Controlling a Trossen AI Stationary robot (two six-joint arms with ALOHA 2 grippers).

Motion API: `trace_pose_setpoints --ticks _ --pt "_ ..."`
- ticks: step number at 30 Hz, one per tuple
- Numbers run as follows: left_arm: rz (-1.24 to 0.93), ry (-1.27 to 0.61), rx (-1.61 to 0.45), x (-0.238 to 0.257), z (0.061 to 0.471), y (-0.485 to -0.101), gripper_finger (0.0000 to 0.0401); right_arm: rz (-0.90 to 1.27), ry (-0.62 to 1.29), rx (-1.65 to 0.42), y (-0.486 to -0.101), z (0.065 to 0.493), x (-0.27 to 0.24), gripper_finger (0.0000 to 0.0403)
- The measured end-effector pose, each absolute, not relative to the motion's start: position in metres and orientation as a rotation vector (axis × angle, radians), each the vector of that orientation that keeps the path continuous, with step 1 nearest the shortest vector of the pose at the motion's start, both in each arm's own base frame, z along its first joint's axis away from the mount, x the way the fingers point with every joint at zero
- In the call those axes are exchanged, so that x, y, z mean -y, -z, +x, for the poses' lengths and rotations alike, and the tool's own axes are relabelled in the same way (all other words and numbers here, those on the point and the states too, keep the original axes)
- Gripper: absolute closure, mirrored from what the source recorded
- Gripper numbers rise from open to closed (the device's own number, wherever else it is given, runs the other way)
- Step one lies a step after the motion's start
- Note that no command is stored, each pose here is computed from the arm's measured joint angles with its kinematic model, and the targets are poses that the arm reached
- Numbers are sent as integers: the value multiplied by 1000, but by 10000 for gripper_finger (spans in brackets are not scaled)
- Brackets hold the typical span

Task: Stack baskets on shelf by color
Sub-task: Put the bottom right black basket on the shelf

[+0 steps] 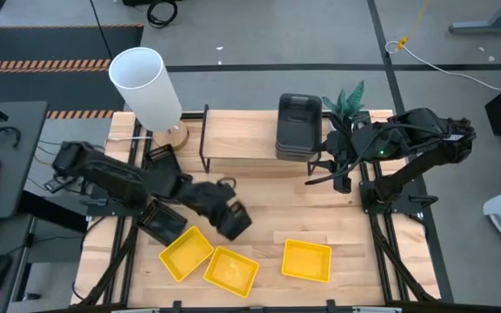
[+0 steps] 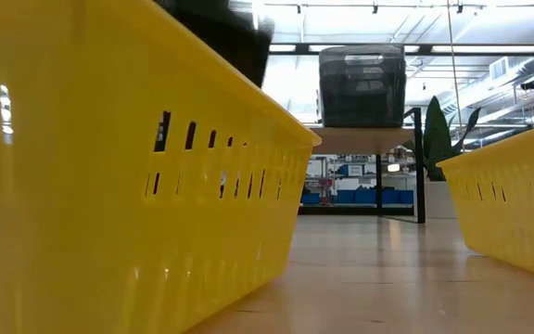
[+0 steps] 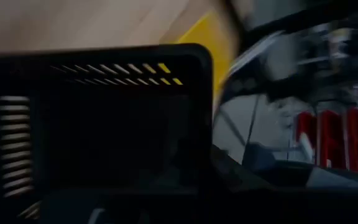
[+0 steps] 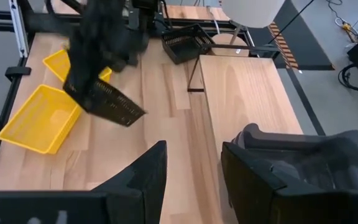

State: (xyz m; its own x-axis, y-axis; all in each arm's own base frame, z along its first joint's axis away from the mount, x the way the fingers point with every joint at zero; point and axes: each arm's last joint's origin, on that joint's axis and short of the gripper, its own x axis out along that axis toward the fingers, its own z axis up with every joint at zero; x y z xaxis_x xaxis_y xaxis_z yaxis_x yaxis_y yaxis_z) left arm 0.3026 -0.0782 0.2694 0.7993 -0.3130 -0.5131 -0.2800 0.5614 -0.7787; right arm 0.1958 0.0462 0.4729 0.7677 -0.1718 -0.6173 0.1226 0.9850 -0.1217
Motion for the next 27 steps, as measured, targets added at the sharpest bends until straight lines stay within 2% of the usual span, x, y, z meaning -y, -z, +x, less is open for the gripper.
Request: trace_pose_setpoints --ticks 4,8,14,20,27 --pt "-886 13 -547 63 300 -324 396 -78 159 -677 -473 196 -46 245" --pt "-752 -39 -523 39 299 -369 396 -75 158 -669 -474 196 -46 245" --pt "-580 -92 -493 -5 292 -412 396 -63 161 -662 -474 197 -46 245" --pt "-439 -133 -523 -47 282 -418 396 -67 168 -660 -474 197 -46 245" --pt "-54 -126 -640 -68 293 -397 396 -65 171 -659 -474 197 -46 245"
